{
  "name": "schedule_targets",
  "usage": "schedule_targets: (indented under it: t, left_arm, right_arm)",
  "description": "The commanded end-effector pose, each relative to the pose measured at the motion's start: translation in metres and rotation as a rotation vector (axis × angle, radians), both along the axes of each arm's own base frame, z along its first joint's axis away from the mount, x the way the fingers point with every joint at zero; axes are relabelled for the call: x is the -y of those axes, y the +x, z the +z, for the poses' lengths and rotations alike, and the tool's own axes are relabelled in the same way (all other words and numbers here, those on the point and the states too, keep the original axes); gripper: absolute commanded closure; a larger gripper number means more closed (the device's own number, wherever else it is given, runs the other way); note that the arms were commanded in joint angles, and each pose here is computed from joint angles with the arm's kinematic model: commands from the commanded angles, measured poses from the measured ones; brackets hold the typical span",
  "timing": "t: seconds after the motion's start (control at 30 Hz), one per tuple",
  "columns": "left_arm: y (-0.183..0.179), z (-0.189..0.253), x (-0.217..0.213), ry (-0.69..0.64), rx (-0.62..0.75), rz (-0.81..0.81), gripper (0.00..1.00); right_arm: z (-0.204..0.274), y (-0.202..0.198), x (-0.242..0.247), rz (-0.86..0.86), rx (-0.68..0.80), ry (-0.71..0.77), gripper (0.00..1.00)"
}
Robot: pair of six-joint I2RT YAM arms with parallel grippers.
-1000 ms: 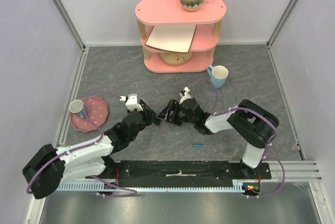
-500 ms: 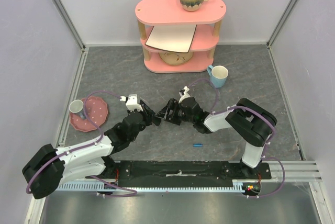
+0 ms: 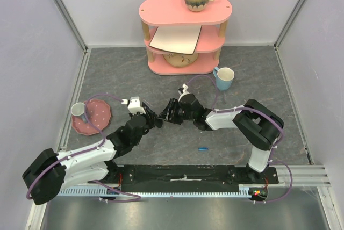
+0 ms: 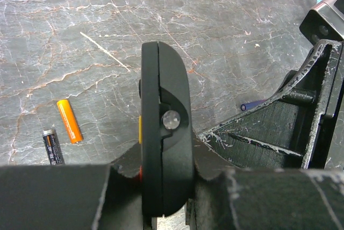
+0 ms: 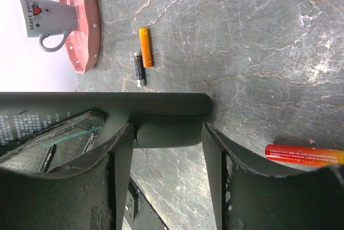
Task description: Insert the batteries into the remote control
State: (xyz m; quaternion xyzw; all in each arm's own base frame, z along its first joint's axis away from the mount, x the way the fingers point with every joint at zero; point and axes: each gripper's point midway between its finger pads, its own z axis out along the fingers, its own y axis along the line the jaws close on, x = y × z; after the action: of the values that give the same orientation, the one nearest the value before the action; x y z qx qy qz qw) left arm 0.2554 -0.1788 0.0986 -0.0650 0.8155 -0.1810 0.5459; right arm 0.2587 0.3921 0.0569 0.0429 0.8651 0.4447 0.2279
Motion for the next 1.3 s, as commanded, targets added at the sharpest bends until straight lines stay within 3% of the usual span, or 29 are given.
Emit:
schedule_targets:
  t: [0.0,0.93,1.27]
  left_arm:
    - [-0.014,-0.024,-0.002,0.102,-0.054,-0.066,0.98]
    - [-0.012,-0.023,-0.011,0.142,-0.058,-0.017,0.98]
    - [-0.015,-0.026,-0.007,0.108,-0.063,-0.035,0.98]
  right_arm:
    - [-0.063,-0.017,0.034,-0.015,-0.103,-0.219,0.41]
    - [-0.055,-0.025,0.052,-0.026,-0.075,-0.232,0.38]
    - [0.01,-0.011,0.029,-0.035,0.081,0.005,0.28]
